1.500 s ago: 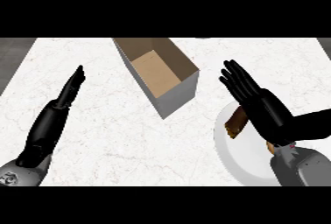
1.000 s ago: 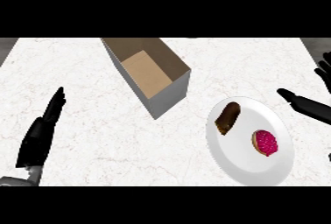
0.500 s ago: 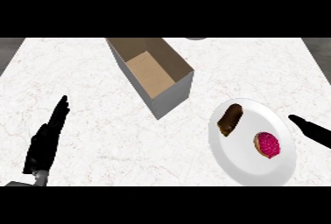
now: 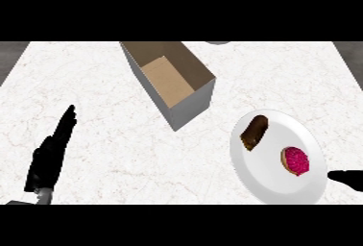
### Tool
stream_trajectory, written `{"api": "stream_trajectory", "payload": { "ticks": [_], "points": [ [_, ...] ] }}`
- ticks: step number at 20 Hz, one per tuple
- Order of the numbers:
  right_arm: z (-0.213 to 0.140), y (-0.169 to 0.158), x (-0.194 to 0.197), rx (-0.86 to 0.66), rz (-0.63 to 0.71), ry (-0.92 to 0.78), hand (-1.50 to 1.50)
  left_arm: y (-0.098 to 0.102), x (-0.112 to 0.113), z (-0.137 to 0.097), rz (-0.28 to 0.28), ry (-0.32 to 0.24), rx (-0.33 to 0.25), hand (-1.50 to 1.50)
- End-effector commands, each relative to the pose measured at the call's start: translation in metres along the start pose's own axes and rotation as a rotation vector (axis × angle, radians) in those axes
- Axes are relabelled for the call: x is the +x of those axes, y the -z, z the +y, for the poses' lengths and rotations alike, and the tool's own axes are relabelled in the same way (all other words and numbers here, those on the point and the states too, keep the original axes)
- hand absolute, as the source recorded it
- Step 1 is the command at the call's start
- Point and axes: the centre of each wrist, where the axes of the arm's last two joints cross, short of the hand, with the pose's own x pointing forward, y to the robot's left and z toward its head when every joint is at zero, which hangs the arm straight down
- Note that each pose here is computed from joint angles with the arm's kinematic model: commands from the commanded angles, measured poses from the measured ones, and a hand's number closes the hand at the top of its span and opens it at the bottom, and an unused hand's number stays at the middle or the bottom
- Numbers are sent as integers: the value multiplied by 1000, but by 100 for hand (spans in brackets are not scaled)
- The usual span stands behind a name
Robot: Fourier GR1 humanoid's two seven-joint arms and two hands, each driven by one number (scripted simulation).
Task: Pick the cupcake from the plate and place it in the cardboard box
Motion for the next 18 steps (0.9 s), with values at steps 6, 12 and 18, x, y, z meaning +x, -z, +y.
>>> {"api": "stream_trajectory", "payload": {
  "ticks": [6, 12, 18],
  "points": [
    [0, -24, 58, 297, 183, -177, -150, 12, 4, 5, -14, 8, -4, 0],
    [20, -16, 70, 267, 241, -168, -150, 8, -5, 0, -6, 15, -17, 0],
    [43, -16, 76, 283, 288, -214, -150, 1, 1, -10, 10, -8, -4, 0]
  ]
}}
